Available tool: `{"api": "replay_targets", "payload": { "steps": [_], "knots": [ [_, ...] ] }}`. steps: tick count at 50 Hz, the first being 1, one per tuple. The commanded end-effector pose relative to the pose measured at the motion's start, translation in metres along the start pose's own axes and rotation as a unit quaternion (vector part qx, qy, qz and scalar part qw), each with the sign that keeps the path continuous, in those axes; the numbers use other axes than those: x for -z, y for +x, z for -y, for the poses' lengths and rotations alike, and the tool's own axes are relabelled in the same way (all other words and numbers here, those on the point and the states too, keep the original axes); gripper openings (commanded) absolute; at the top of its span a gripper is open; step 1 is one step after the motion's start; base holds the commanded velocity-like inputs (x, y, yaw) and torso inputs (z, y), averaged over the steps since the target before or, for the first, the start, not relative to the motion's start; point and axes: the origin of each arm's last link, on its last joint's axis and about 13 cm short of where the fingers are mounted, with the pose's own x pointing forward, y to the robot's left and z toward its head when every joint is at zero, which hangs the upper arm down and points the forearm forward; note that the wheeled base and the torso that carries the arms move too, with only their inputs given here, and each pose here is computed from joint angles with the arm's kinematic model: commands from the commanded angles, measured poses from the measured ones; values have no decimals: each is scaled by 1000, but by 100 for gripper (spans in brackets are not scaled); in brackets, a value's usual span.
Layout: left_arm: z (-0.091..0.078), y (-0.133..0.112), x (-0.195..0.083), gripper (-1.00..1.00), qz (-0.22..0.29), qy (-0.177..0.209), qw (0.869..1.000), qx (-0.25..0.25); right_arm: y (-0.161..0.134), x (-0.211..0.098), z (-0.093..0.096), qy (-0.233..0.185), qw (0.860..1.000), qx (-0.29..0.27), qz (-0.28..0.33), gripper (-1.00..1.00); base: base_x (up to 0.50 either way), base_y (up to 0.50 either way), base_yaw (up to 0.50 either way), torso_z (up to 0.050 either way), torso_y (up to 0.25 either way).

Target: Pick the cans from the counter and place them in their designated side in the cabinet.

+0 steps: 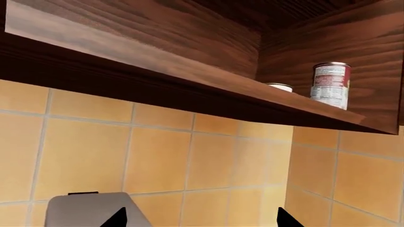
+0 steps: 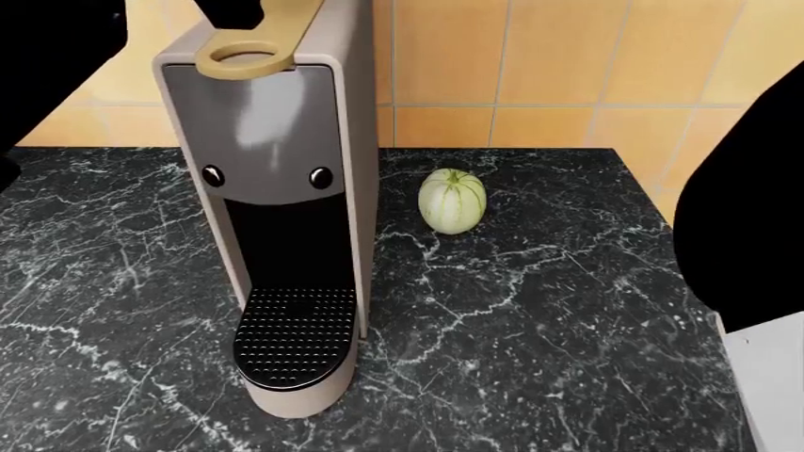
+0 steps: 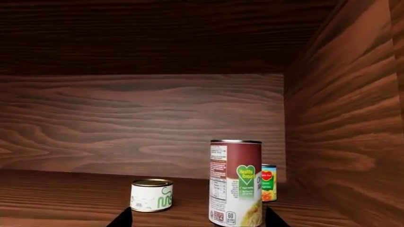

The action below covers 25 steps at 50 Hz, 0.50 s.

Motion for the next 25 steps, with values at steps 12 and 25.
{"api": "replay_targets", "payload": {
  "steps": [12, 25],
  "knots": [
    [1, 1, 0, 100, 2, 3, 1000, -1, -1, 12, 1, 3, 1000, 3, -2, 100, -31, 0, 0, 0, 0],
    [-2, 2, 2, 100, 2, 1, 1000, 1, 0, 11, 0, 2, 1000, -3, -2, 100, -95, -1, 0, 0, 0]
  ]
}}
